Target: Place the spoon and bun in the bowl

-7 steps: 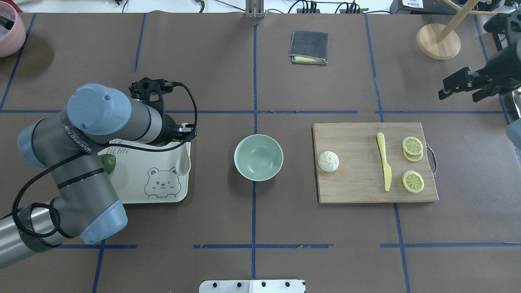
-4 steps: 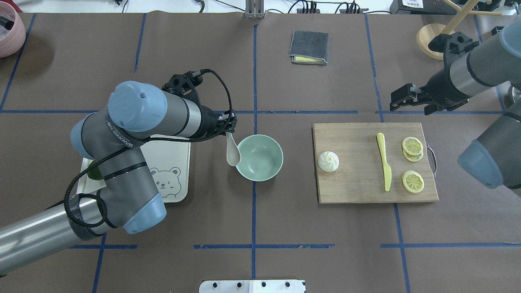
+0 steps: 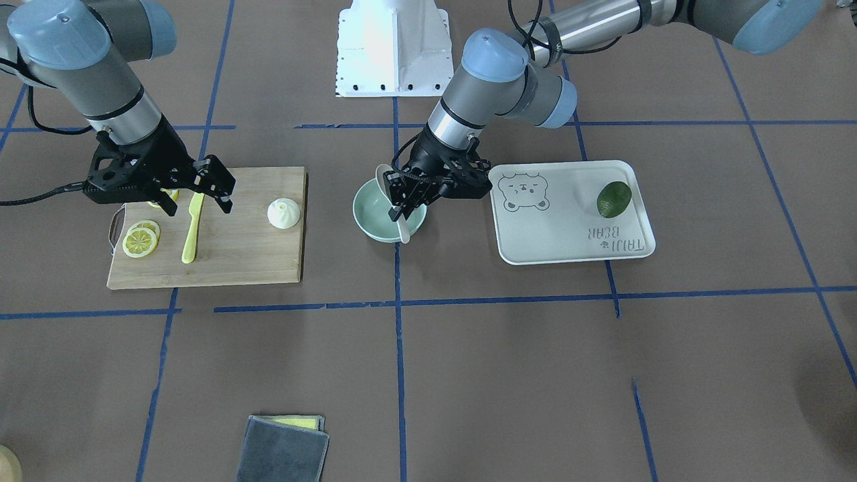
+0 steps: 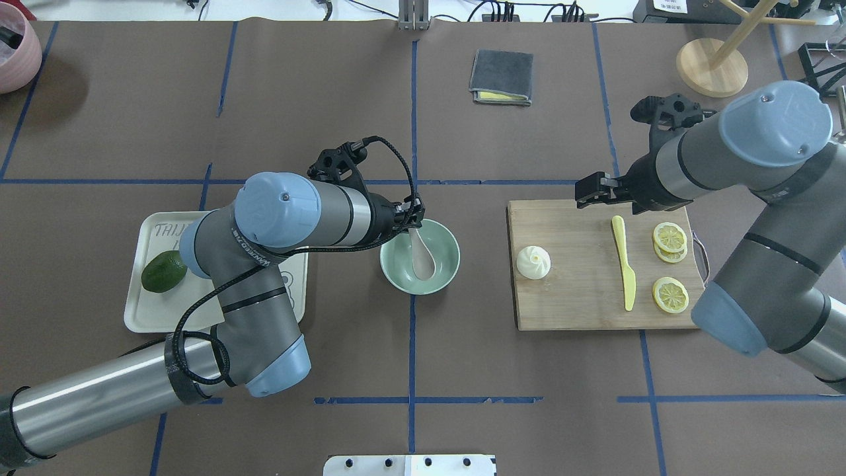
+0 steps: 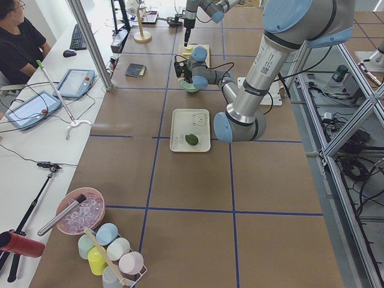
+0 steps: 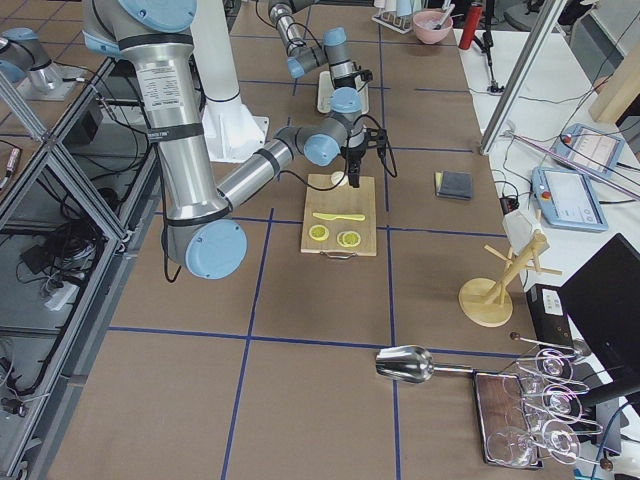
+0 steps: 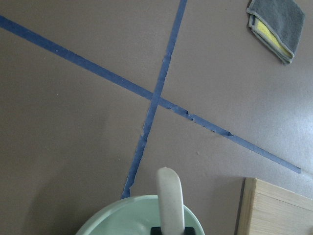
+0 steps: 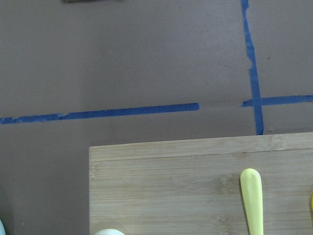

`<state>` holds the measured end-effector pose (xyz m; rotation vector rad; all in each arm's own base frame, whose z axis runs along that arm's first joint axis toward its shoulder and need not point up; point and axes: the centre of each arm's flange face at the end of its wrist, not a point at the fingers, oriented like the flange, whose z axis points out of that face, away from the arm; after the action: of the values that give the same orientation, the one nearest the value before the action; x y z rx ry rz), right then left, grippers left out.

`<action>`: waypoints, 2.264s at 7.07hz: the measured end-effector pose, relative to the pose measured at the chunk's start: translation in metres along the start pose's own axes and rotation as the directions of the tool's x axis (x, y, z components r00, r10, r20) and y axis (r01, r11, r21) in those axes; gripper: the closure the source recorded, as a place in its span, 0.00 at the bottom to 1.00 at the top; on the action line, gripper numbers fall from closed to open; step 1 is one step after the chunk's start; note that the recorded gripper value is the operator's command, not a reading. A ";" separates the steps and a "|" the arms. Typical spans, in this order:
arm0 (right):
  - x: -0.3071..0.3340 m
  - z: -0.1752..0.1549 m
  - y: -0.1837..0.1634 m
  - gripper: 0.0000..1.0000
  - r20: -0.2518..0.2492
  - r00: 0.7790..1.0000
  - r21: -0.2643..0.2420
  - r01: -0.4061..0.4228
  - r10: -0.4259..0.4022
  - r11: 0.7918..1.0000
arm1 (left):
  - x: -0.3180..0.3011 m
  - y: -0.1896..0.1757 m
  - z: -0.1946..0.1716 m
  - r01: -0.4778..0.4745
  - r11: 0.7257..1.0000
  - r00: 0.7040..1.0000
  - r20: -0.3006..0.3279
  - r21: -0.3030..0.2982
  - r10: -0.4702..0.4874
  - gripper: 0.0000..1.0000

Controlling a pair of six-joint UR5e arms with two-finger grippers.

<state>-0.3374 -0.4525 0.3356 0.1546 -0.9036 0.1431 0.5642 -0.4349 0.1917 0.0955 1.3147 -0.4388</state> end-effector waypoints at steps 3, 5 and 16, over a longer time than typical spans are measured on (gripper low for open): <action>-0.030 0.018 0.026 0.00 -0.002 1.000 0.008 0.010 -0.010 1.000 | 0.001 -0.017 -0.001 0.005 1.000 1.000 -0.002 0.028 -0.005 0.30; -0.041 0.040 0.048 0.00 -0.026 0.999 0.000 0.039 -0.039 0.999 | 0.000 -0.042 -0.005 0.012 0.998 1.000 0.003 0.062 -0.013 0.00; -0.086 0.110 0.064 1.00 -0.082 0.993 -0.056 0.085 -0.089 0.995 | -0.028 -0.176 -0.131 -0.066 0.995 0.997 0.046 0.078 0.063 0.00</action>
<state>-0.4871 -0.4158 0.3391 0.1380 -0.8147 0.0444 0.3756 -0.5473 0.2150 0.1938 1.2484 -0.4359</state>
